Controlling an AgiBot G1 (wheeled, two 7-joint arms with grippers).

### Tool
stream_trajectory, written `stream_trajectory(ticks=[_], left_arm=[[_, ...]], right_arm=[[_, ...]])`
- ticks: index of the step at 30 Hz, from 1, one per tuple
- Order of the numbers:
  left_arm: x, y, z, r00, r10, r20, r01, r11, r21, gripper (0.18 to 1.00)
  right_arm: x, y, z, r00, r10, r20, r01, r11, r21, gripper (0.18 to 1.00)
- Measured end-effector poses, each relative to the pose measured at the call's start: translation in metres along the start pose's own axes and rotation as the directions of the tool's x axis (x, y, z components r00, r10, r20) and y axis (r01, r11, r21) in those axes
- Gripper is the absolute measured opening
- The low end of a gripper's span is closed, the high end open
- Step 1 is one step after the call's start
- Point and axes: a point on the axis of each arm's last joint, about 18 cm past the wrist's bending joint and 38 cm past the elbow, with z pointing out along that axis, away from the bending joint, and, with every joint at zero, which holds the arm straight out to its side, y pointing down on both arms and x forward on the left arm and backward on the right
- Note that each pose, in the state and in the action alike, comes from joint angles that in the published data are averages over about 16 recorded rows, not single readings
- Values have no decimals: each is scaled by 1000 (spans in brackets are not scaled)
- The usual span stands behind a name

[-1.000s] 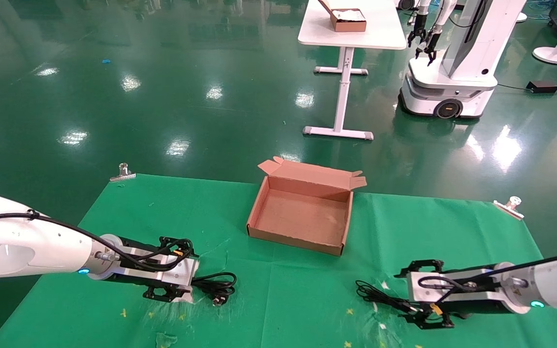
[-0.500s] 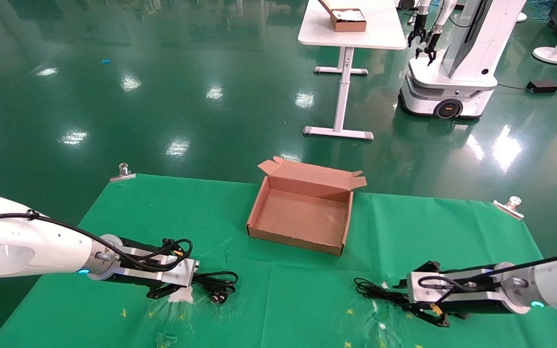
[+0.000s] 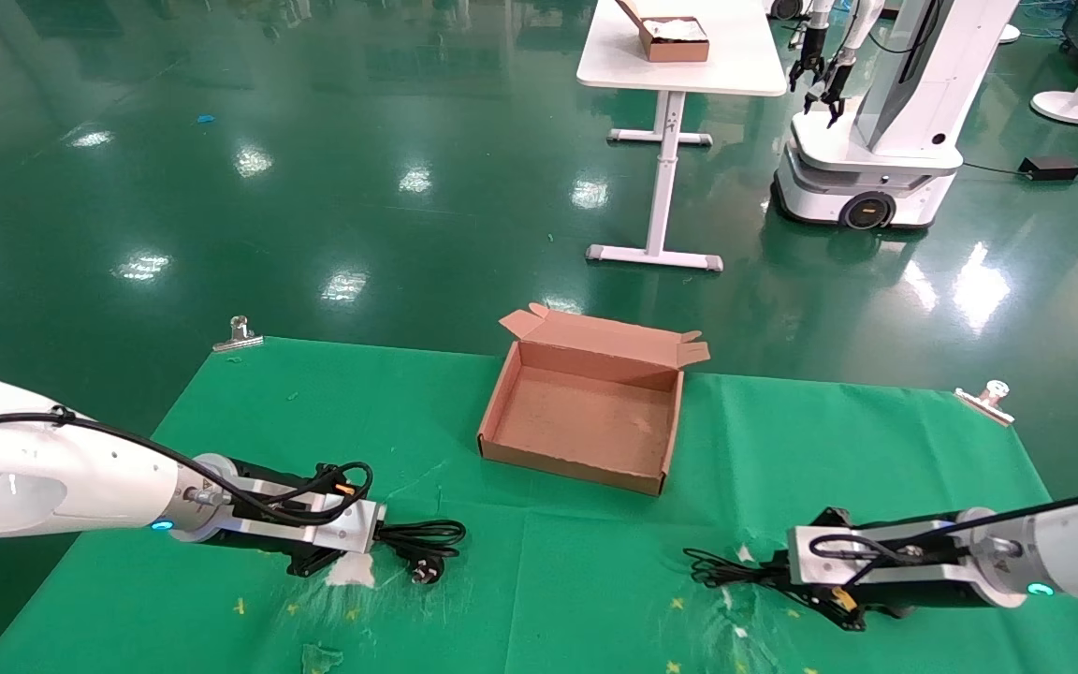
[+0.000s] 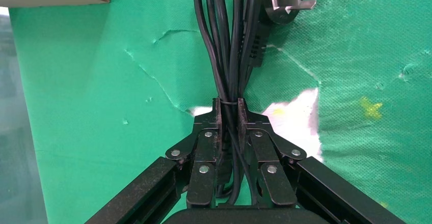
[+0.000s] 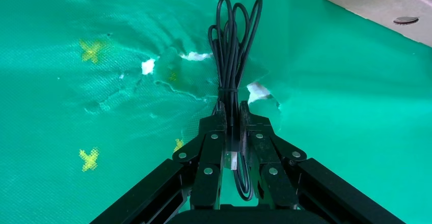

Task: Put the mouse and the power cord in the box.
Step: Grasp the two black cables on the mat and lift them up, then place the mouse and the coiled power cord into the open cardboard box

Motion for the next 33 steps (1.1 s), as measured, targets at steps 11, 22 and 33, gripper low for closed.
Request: stream_trajectory(ticks=[11,22,33], left_arm=[[-44,-4,-57,978,-167,123,149,978,148,238],[-120,-42,-113,873,-398,283,265,873,409,236],[-194,-106,-131,760,-507,407,222,791,570,235]], right_arm=[[37,-6,-51,994,23,-105,-16,997,72,221],[106,-62,-113,964,-46,-261,91,982,165,217],[149,-156,-64,934,-108,-342,193,955,224,214]])
